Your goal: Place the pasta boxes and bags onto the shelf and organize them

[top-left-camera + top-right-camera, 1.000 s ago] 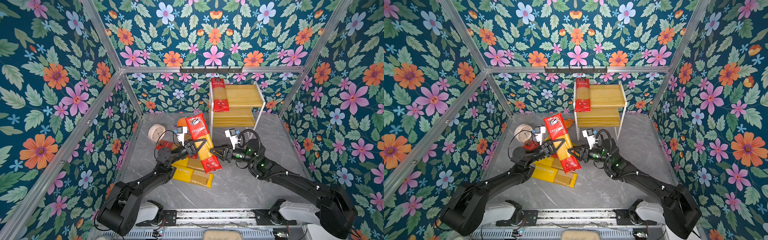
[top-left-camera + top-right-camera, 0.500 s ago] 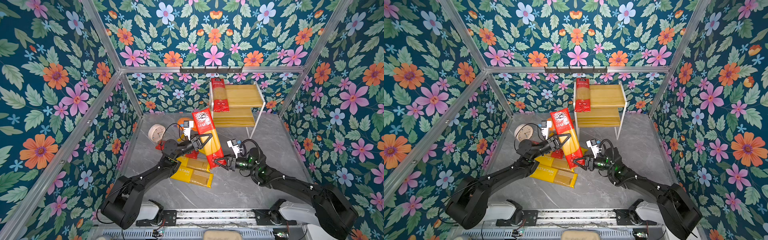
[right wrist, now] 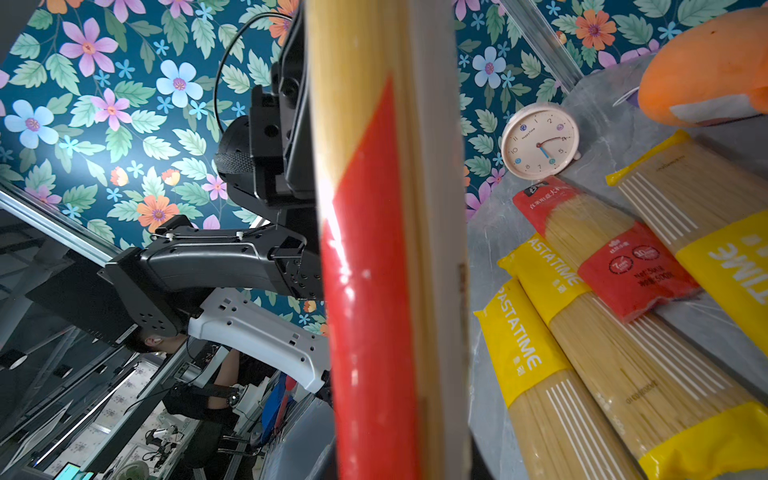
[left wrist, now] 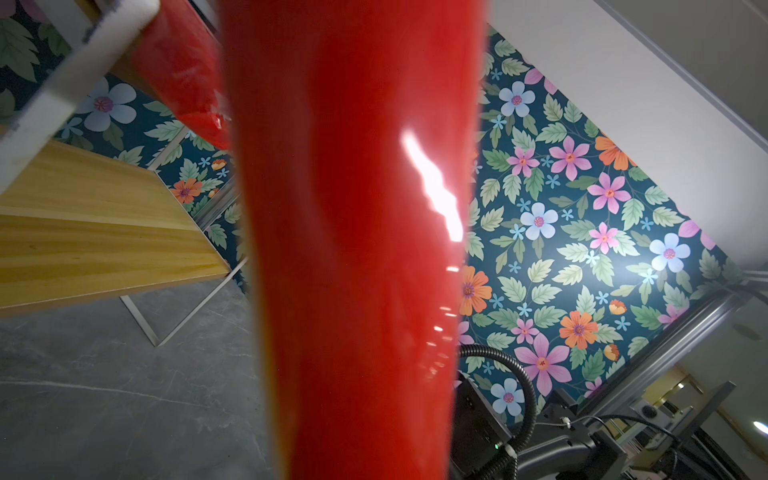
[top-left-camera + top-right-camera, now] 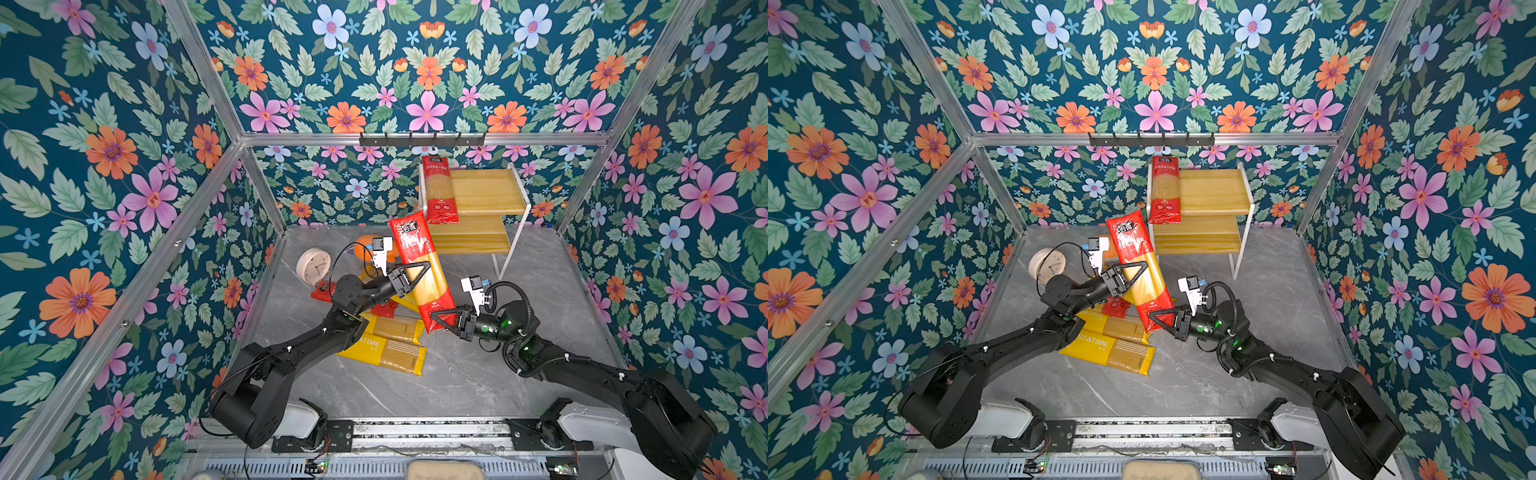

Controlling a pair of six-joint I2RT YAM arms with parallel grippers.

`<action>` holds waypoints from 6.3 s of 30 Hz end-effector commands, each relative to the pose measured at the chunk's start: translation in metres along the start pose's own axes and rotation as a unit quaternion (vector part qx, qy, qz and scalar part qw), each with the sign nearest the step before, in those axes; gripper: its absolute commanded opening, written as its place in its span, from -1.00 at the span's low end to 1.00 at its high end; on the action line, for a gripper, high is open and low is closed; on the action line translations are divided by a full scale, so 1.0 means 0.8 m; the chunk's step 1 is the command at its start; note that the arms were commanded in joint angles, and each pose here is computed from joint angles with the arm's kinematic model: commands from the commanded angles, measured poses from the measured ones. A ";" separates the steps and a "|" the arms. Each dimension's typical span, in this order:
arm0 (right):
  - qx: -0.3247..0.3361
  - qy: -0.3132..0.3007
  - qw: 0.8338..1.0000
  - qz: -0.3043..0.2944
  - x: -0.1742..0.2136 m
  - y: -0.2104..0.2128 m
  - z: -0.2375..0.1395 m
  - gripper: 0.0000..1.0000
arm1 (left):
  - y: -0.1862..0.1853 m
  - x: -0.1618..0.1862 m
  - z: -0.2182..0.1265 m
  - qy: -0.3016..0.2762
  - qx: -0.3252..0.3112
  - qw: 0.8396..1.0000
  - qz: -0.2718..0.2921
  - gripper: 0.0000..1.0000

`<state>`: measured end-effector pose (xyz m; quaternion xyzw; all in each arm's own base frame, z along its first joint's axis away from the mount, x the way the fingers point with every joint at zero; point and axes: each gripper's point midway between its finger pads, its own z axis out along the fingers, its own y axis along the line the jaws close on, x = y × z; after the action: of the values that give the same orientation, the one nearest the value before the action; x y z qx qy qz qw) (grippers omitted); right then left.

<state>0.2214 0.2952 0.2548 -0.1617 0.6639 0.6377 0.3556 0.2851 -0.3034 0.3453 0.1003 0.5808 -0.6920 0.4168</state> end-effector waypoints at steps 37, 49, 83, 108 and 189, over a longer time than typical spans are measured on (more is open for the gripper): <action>0.143 -0.095 0.981 0.088 -0.297 0.017 -0.076 -1.00 | 0.026 0.121 -0.026 0.033 -0.128 0.989 0.064 0.39; 0.136 -0.051 0.974 0.172 -0.331 -0.022 -0.050 -1.00 | 0.029 0.136 -0.019 0.045 -0.128 0.989 0.059 0.39; 0.208 -0.072 0.949 0.227 -0.294 -0.080 -0.090 -0.06 | 0.041 0.155 -0.027 0.061 -0.147 0.985 0.068 0.40; 0.173 -0.098 0.947 0.253 -0.335 -0.105 -0.058 -0.72 | 0.051 0.160 -0.031 0.065 -0.163 0.982 0.065 0.40; 0.328 -0.032 0.904 0.274 0.062 -0.196 0.186 -1.00 | 0.184 0.041 -0.305 -0.120 -0.552 0.825 -0.003 0.53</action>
<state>0.3322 0.4290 0.0976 0.1740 0.8573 0.4385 0.2059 0.2810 -0.0998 0.1393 -0.2329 0.8117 -0.2603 0.4680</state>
